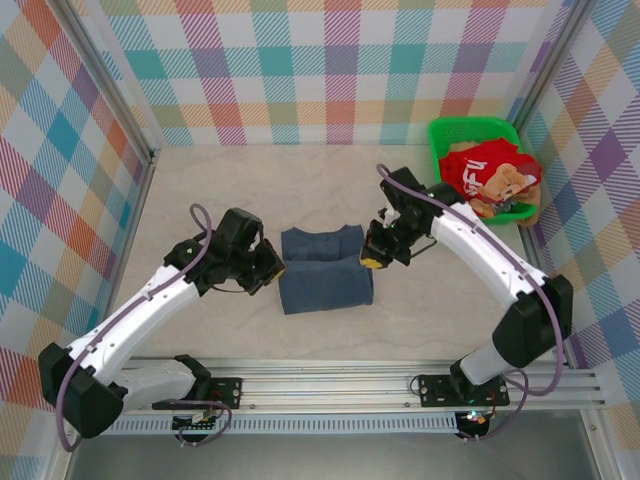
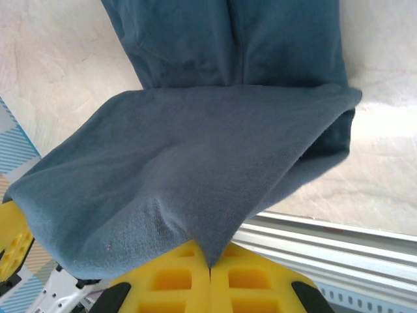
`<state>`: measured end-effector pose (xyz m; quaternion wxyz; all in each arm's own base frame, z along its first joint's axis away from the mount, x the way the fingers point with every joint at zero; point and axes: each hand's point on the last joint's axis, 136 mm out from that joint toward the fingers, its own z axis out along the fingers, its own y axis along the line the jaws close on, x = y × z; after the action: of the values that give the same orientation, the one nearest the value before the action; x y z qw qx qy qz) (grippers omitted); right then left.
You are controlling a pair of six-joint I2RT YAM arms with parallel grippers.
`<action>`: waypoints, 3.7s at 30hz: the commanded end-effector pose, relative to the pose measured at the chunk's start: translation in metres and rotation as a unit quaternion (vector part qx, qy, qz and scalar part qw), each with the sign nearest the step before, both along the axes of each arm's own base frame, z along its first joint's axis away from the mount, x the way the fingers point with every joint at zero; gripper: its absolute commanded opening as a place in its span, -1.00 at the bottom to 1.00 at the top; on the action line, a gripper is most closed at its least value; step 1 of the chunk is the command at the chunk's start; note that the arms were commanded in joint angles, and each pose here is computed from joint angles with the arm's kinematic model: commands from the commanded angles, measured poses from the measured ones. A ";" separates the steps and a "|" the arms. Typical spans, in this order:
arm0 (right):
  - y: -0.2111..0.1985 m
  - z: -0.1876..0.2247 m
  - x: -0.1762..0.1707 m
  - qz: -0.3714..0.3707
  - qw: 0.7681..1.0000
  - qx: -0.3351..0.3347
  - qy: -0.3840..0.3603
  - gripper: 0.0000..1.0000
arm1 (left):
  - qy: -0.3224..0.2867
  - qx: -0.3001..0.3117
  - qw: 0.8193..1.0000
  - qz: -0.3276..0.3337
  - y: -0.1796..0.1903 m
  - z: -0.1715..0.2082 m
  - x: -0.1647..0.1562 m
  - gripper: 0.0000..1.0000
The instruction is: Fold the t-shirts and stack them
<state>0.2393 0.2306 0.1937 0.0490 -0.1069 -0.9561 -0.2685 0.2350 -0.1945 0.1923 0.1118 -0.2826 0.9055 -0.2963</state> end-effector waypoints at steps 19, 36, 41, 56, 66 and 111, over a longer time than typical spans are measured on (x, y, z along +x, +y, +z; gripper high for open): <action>0.010 -0.068 0.152 -0.046 0.998 0.041 0.004 -0.81 | 0.006 0.025 1.000 -0.002 -0.005 -0.053 0.169 -0.84; -0.026 -0.086 0.113 -0.044 0.996 -0.013 -0.077 -0.07 | 0.045 0.050 0.997 0.023 -0.002 -0.084 0.079 -0.06; -0.008 -0.106 0.101 -0.018 0.998 0.013 -0.054 -0.12 | 0.070 0.047 0.996 0.001 -0.012 -0.112 0.066 0.02; 0.028 -0.160 0.085 -0.021 0.999 0.009 0.043 -0.43 | 0.157 0.050 0.978 0.129 -0.104 -0.118 0.017 -0.12; 0.069 -0.169 0.101 -0.002 0.998 0.039 0.053 -0.42 | 0.138 0.090 0.957 0.241 -0.051 -0.159 0.046 -0.04; -0.045 -0.019 -0.012 -0.064 0.990 0.042 -0.119 -0.04 | 0.173 0.247 0.950 0.075 0.004 -0.171 0.144 0.10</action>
<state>0.2406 0.1921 0.1787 -0.0930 -0.1169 -0.9323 -0.3295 0.3679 -0.2310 0.0313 0.0404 -0.3195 0.9459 -0.0395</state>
